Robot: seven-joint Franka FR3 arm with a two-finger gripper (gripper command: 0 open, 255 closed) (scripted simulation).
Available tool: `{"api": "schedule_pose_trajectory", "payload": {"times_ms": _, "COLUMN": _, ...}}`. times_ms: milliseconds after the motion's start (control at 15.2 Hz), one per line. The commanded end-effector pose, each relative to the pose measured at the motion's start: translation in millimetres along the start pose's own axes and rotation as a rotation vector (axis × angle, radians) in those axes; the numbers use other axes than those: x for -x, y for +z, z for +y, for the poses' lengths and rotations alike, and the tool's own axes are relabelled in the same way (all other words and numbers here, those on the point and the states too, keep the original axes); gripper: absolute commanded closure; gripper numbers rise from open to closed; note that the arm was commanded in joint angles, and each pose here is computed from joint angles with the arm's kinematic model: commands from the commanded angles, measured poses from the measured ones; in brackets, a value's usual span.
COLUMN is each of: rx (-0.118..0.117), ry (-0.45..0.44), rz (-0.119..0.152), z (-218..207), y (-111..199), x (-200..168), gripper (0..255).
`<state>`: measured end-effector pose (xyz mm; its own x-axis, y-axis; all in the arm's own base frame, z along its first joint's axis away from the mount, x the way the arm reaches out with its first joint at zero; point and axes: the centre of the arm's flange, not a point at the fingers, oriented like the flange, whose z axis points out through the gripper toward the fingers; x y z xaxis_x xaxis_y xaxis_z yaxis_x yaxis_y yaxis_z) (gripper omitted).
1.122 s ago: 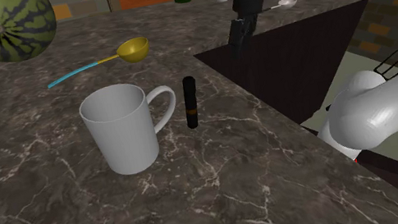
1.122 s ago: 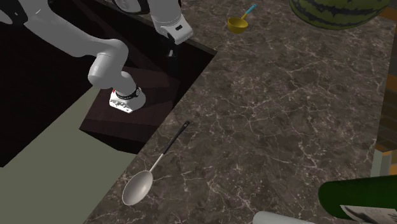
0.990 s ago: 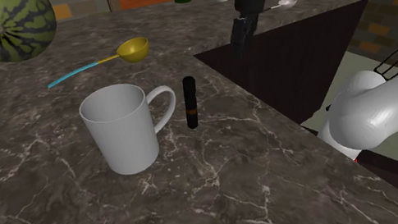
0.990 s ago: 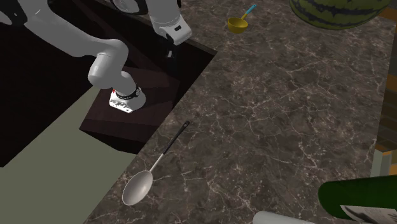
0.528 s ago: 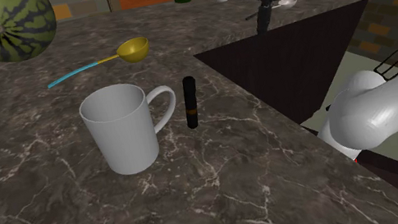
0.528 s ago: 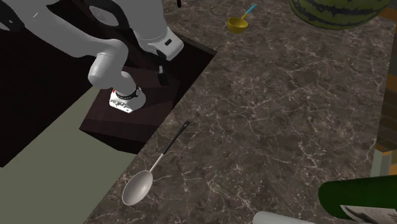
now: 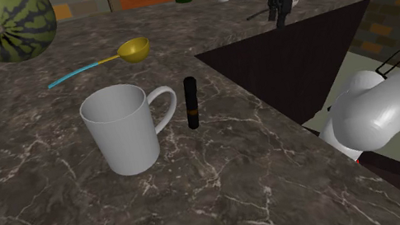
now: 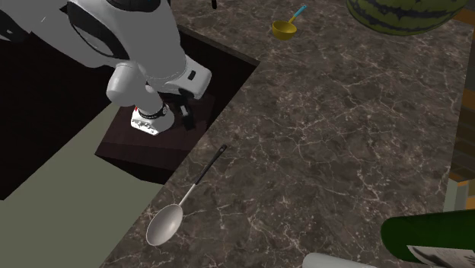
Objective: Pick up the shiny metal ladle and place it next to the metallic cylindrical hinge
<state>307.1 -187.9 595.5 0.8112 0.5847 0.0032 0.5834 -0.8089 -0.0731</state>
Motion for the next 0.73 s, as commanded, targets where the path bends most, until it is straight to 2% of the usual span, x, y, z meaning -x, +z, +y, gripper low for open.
{"api": "schedule_pose_trajectory", "payload": {"times_ms": 0, "rx": -0.003, "ry": -0.074, "rz": -0.011, "z": 22.0, "y": -5.9, "x": 12.7, "gripper": 0}}
{"api": "schedule_pose_trajectory", "payload": {"times_ms": 660, "rx": -0.017, "ry": -0.412, "rz": -0.057, "z": 145.6, "y": -36.0, "x": 39.2, "gripper": 0}}
